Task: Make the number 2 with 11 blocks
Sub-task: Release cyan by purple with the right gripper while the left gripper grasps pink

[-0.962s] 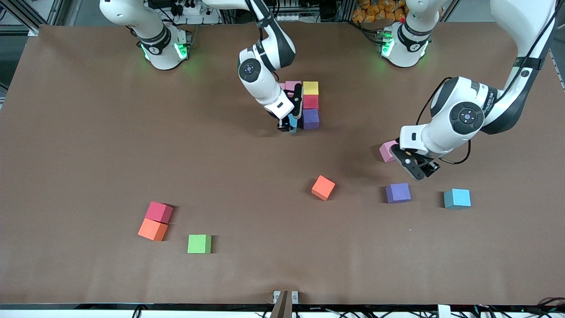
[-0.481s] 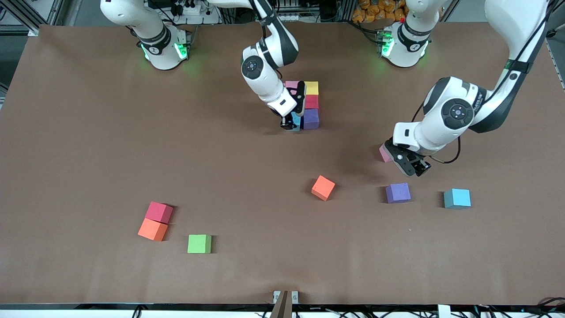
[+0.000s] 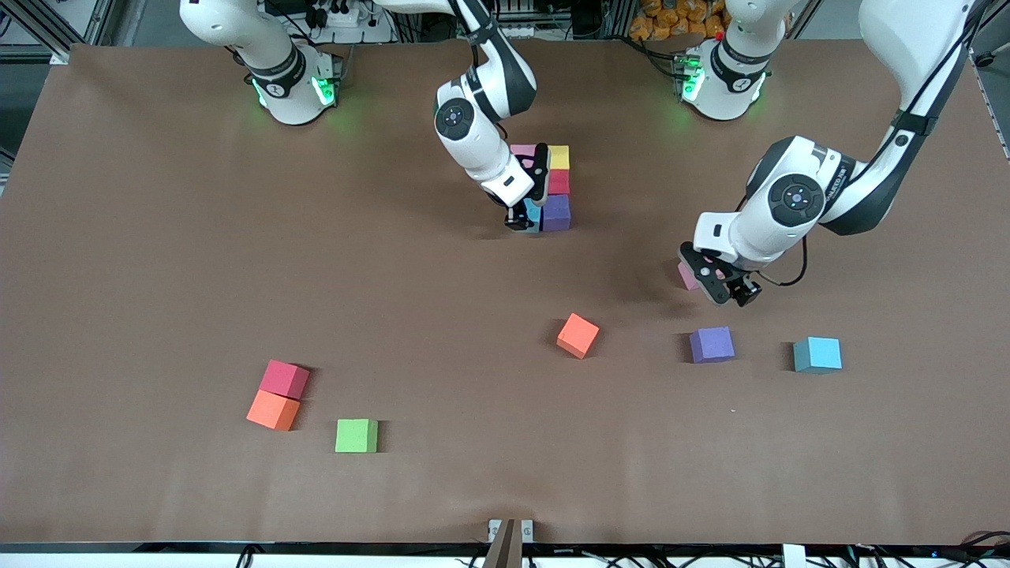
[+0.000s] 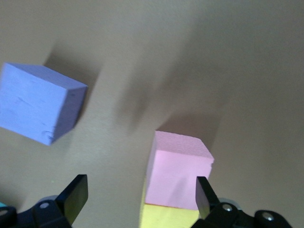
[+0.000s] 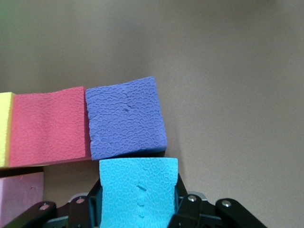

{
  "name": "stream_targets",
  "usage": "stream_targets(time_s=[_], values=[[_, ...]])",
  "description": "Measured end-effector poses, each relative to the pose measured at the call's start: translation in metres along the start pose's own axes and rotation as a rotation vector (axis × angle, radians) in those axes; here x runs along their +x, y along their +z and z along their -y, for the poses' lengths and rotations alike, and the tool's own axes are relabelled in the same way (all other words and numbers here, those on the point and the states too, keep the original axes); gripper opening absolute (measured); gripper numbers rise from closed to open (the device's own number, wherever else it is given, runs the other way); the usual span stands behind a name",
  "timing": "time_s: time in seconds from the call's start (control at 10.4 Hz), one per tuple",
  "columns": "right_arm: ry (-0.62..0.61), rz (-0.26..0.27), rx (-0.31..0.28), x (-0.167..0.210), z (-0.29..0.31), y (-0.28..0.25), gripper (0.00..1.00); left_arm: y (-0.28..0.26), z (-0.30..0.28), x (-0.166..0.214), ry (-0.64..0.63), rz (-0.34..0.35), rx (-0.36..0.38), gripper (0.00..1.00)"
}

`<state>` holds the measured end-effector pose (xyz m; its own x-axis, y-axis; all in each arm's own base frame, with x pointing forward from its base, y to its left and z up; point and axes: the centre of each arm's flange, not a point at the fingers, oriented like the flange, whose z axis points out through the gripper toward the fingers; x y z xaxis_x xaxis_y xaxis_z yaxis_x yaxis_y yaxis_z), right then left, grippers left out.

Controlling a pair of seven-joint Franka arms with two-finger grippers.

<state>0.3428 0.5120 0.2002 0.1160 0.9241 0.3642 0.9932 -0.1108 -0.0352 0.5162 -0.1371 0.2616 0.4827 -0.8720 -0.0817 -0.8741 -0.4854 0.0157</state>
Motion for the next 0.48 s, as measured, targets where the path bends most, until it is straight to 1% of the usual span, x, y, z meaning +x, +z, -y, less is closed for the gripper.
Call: stream_targets(time_s=[0.19, 0.48], values=[[-0.004, -0.001, -0.002, 0.002, 0.001, 0.001, 0.56, 0.011, -0.01, -0.002, -0.008, -0.014, -0.006, 1.0], [-0.015, -0.003, -0.004, 0.005, 0.004, 0.002, 0.56, 0.021, -0.018, -0.006, -0.004, -0.01, -0.015, 1.0]])
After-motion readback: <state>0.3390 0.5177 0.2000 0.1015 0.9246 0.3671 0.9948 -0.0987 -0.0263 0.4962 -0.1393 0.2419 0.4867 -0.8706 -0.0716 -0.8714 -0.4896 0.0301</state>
